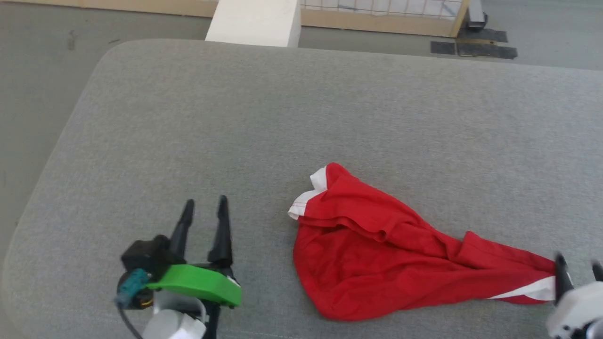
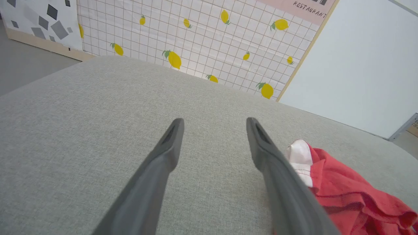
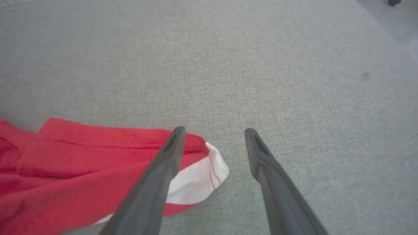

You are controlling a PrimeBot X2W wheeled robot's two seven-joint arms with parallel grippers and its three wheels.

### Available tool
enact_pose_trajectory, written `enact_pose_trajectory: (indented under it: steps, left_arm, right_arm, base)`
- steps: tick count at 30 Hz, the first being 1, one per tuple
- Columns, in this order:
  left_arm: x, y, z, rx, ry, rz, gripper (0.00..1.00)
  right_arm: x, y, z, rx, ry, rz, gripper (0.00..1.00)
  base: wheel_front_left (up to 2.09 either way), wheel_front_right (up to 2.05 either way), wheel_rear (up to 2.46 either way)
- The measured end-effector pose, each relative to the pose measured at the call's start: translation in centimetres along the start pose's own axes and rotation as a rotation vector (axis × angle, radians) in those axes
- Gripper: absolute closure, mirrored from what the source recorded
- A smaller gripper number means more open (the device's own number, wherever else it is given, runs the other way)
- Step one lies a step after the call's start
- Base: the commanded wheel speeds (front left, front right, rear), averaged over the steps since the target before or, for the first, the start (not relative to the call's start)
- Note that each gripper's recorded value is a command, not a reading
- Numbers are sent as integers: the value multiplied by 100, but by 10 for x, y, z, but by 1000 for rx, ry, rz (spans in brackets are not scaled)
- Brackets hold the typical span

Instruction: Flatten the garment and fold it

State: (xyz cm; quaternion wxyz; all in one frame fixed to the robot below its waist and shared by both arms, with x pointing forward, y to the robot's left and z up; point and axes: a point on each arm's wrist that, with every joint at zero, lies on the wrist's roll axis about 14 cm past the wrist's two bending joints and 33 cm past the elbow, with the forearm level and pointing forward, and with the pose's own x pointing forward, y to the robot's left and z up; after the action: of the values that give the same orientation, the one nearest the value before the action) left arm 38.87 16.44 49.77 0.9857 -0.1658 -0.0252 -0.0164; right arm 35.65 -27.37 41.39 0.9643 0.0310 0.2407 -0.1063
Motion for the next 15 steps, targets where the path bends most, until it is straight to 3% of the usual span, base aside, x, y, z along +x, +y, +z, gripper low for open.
enact_pose_trajectory:
  steps: [3,6,10,15]
  left_arm:
    - [-1,-21,-12,36,39,-82,0]
    - [-9,-46,-40,94,141,-193,0]
    - [-19,-68,-79,180,331,-316,0]
    - [-9,-84,-94,267,451,-399,0]
  right_arm:
    - [-5,22,31,3,-182,69,0]
    - [-11,39,46,20,-276,120,0]
    - [-16,54,51,33,-317,171,0]
    - [-16,63,50,39,-321,197,0]
  base:
    - [0,0,0]
    - [0,0,0]
    - [0,0,0]
    - [0,0,0]
